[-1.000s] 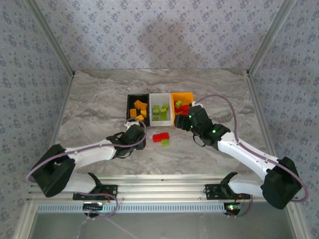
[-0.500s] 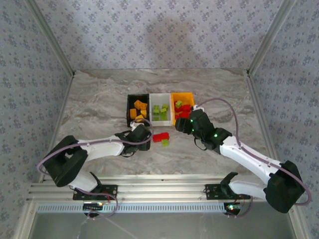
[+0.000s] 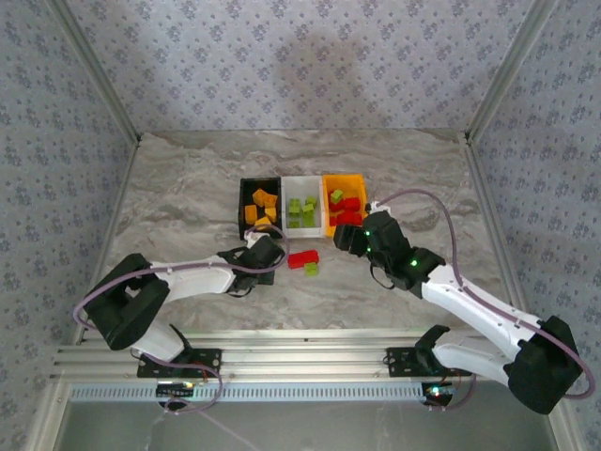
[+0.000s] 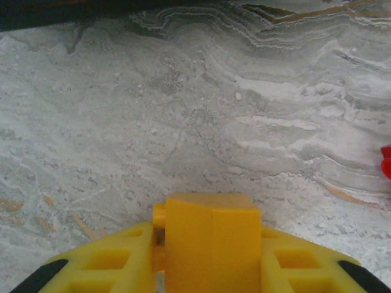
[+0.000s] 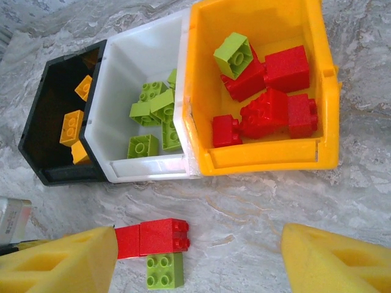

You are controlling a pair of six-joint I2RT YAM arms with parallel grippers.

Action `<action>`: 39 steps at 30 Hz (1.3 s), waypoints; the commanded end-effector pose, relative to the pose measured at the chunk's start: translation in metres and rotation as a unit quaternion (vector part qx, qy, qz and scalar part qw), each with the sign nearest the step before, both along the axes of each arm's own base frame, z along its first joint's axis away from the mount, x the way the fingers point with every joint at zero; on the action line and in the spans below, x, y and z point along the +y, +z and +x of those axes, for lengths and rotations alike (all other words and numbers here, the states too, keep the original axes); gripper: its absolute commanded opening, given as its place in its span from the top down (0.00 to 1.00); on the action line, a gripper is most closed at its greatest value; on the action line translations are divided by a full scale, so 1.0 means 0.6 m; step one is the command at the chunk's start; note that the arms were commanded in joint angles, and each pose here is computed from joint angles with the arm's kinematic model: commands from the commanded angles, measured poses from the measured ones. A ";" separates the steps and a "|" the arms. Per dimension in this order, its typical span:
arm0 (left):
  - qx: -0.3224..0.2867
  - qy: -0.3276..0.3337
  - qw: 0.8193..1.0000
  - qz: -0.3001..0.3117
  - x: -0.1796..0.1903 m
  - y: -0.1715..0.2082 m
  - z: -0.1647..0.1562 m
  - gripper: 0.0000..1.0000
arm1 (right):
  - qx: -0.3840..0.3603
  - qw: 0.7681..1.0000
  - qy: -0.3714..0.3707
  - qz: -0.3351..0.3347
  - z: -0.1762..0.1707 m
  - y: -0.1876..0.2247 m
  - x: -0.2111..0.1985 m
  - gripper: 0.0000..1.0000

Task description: Sort the legos into containers by color

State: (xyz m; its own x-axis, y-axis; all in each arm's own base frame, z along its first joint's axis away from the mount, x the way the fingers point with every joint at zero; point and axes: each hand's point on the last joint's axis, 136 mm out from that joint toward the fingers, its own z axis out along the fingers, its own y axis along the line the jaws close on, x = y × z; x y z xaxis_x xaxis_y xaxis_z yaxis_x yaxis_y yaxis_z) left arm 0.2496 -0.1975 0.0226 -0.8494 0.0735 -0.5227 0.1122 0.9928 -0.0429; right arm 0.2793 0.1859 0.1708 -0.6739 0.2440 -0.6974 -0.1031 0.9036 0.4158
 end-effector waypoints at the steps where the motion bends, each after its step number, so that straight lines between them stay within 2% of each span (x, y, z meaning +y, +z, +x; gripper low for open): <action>1: -0.008 -0.007 1.000 -0.017 -0.006 0.018 -0.001 0.70 | -0.004 1.000 -0.011 0.005 -0.004 0.003 -0.005 0.27; 6: -0.021 -0.008 0.999 -0.035 -0.007 0.057 -0.003 0.76 | -0.005 1.000 -0.012 0.007 -0.007 0.001 -0.007 0.27; 10: -0.054 -0.002 0.997 -0.062 -0.012 0.124 0.019 0.76 | -0.006 1.000 -0.012 0.013 -0.010 0.001 -0.007 0.27; 13: -0.077 0.008 0.995 -0.070 -0.011 0.173 0.058 0.74 | -0.002 1.000 -0.010 0.013 -0.013 -0.005 -0.005 0.27; 16: -0.082 0.018 0.994 -0.063 -0.012 0.195 0.108 0.74 | 0.003 1.000 -0.008 0.009 -0.018 -0.013 -0.004 0.27; 25: -0.066 0.043 0.997 -0.024 -0.011 0.181 0.242 0.73 | 0.027 1.000 0.008 -0.003 -0.050 -0.043 -0.001 0.27; 28: -0.058 0.053 0.997 -0.018 -0.005 0.174 0.268 0.64 | 0.035 0.999 0.026 -0.009 -0.065 -0.055 0.009 0.26; 32: -0.060 0.052 0.996 -0.028 -0.006 0.195 0.276 0.44 | 0.047 0.997 0.050 -0.018 -0.085 -0.073 0.029 0.25; 37: -0.107 0.026 0.988 -0.104 -0.035 0.292 0.235 0.15 | 0.065 0.994 0.088 -0.032 -0.101 -0.106 0.070 0.23; 39: -0.120 0.007 0.984 -0.132 -0.048 0.322 0.202 0.08 | 0.074 0.991 0.104 -0.045 -0.104 -0.124 0.089 0.23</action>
